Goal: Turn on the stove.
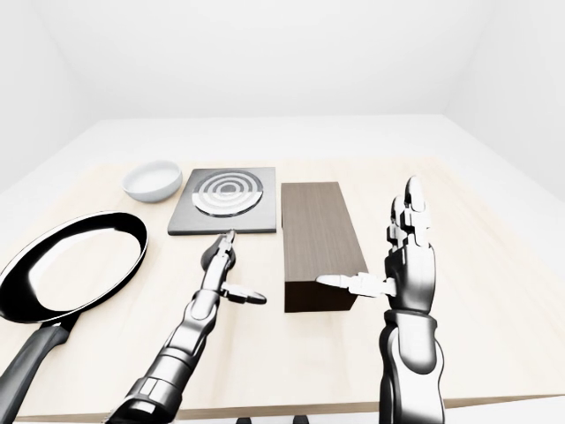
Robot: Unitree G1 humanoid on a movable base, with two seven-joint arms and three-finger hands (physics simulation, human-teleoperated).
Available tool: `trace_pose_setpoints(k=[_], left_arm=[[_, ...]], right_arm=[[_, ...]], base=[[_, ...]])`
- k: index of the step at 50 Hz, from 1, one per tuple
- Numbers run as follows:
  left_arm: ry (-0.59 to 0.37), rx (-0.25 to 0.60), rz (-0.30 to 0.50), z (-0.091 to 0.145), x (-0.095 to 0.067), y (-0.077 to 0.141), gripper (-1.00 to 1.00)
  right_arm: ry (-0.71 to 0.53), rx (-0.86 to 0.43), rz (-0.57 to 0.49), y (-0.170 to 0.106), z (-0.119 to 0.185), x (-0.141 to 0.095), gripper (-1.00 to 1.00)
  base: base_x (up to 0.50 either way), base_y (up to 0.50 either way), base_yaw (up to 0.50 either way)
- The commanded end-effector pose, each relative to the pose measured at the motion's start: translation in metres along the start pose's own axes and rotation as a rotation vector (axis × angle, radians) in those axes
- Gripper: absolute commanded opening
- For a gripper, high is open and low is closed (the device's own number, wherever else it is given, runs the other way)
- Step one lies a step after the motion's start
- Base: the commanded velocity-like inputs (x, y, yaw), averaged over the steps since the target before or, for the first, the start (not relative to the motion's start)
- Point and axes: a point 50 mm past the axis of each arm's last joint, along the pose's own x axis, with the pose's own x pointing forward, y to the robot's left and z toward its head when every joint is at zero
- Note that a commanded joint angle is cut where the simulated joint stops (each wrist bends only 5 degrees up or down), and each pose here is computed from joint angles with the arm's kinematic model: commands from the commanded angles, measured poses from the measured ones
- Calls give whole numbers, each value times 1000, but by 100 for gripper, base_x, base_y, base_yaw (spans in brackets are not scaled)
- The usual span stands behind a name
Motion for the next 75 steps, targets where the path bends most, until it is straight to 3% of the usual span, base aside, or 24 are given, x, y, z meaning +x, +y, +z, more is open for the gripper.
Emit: trace_pose_setpoints(k=[1,22,61,65,70,75], left_arm=[[126,-8,1,-18,10,-3,100],[192,-40,28,-19,20,2,100],[192,-37,45,-4,32,3,100],[160,-42,27,0,31,1,100],[14,-67,19,23,28,1,100],[-24,-78,11,36,21,2,100]], right_arm=[[20,10,6,2,-5,0,100],[34,12,10,3,-8,0,100],[18,17,15,4,-4,0,100],[27,17,17,4,-6,0,100],[29,17,18,5,-7,-1,100],[39,17,18,5,-9,-1,100]], base=[[0,0,0],[0,0,0],[0,0,0],[0,0,0],[0,0,0],[0,0,0]])
